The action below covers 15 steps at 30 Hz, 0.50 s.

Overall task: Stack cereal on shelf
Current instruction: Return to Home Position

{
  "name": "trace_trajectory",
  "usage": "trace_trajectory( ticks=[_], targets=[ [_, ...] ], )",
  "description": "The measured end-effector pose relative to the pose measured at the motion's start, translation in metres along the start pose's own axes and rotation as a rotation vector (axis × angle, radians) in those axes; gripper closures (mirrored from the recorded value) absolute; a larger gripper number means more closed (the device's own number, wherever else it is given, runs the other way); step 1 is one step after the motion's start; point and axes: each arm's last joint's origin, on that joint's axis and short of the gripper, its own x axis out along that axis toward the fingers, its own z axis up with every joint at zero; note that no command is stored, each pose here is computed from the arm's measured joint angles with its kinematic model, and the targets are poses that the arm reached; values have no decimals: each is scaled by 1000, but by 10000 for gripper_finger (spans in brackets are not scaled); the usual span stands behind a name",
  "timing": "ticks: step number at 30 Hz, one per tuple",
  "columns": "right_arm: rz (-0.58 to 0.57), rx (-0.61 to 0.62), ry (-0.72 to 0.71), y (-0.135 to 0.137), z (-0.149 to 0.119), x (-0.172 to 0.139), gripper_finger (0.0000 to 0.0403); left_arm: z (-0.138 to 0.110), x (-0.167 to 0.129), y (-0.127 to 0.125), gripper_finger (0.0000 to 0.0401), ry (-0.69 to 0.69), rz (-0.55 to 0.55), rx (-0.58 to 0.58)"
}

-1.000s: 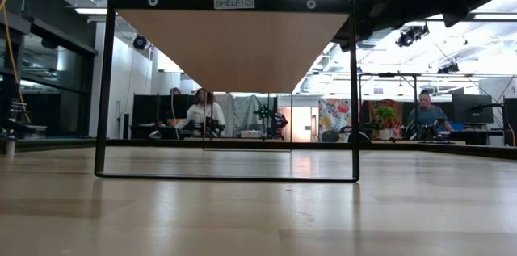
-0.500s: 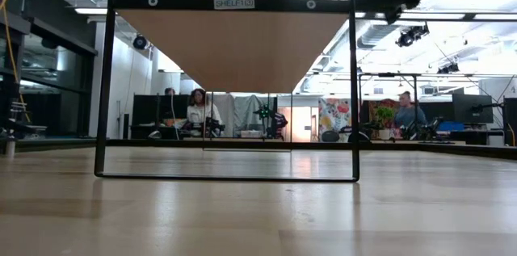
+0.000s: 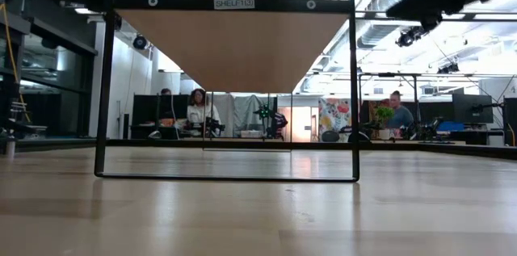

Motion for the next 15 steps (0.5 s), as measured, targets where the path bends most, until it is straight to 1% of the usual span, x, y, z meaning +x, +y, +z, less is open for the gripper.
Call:
trace_trajectory(
  ticks=[3, 6, 12, 15],
  targets=[
    [2, 22, -19, -3, -19, -4, 402, -13, -4, 3, 401, -31, -21, -35],
    [5, 59, -42, -7, -31, -11, 402, -26, -8, 5, 401, -65, -43, -68],
    [33, 107, -123, -13, -41, -27, 402, -54, -15, 10, 401, -123, -64, -133],
    [42, 124, -169, -15, -43, -32, 402, -60, -15, 11, 401, -92, -60, -157]
  ],
)
